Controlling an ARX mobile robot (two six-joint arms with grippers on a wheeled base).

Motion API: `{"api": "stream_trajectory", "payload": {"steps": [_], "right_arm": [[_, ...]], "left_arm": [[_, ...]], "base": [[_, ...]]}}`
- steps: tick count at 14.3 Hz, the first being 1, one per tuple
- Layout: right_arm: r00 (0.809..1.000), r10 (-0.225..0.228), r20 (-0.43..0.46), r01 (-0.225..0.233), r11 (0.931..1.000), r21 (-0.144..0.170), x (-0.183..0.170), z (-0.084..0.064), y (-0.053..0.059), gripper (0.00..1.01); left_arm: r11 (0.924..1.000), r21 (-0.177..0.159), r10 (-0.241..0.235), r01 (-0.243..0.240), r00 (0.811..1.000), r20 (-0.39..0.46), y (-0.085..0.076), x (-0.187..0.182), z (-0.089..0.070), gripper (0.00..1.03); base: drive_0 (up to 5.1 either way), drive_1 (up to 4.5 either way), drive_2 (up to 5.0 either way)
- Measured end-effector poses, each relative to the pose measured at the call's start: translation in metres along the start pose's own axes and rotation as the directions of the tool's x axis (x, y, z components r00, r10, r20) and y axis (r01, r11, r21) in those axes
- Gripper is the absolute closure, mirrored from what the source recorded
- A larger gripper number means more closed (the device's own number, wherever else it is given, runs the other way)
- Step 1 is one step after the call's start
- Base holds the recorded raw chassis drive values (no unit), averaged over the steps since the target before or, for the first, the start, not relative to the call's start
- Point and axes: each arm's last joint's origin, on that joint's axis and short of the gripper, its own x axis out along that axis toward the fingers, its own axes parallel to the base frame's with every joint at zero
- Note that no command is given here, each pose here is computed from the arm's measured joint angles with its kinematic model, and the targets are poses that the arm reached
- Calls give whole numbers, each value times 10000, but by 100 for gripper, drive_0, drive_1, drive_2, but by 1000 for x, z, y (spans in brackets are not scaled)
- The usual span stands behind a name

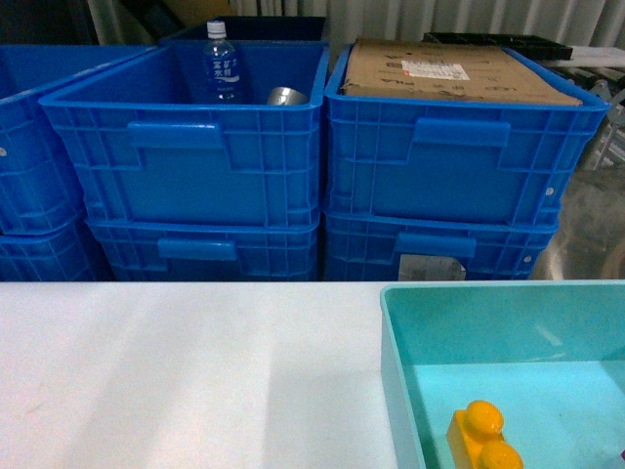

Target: Pick red block from blue box to shelf

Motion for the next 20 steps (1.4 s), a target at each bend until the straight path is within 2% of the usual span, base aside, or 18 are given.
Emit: {"api": "stream_trajectory", "payload": {"steps": [1,2,4,6,9,11,16,20], "right_arm": [[9968,-215,-765,206,9997,-123,14,-14,3,3],[9922,-462,-1158,439,9988,-226,24,-26,4,3],[9865,-847,-1405,813,9963,-295,35,-40,4,3],[9750,-871,-2044,847,9962,-203,40,-60,4,3],[9795,-801,-1847,802,9968,-71,39,-61,6,3],[9800,-588,-1903,599,9982,-2,41,-68,8,3],[9731,-795,-2163,847,9963,149,46,-91,1,3],[9734,-724,-2175,787,9967,204,47,-94,0,3]], "left_arm": [[10000,-4,0,0,10000,-4,0,0,0,5],[10000,0,0,0,10000,-4,0,0,0,5],[10000,0,4,-4,10000,0,0,0,0,5],[10000,0,0,0,10000,-4,0,0,0,5],[10000,0,0,0,10000,0,0,0,0,5],[10000,0,0,0,10000,0,0,0,0,5],[10000,0,4,-4,10000,0,0,0,0,5],[10000,0,0,0,10000,0,0,0,0,5]], "base": [[0,0,0],[0,0,0],[0,0,0],[0,0,0],[0,0,0],[0,0,0],[0,0,0],[0,0,0]]}}
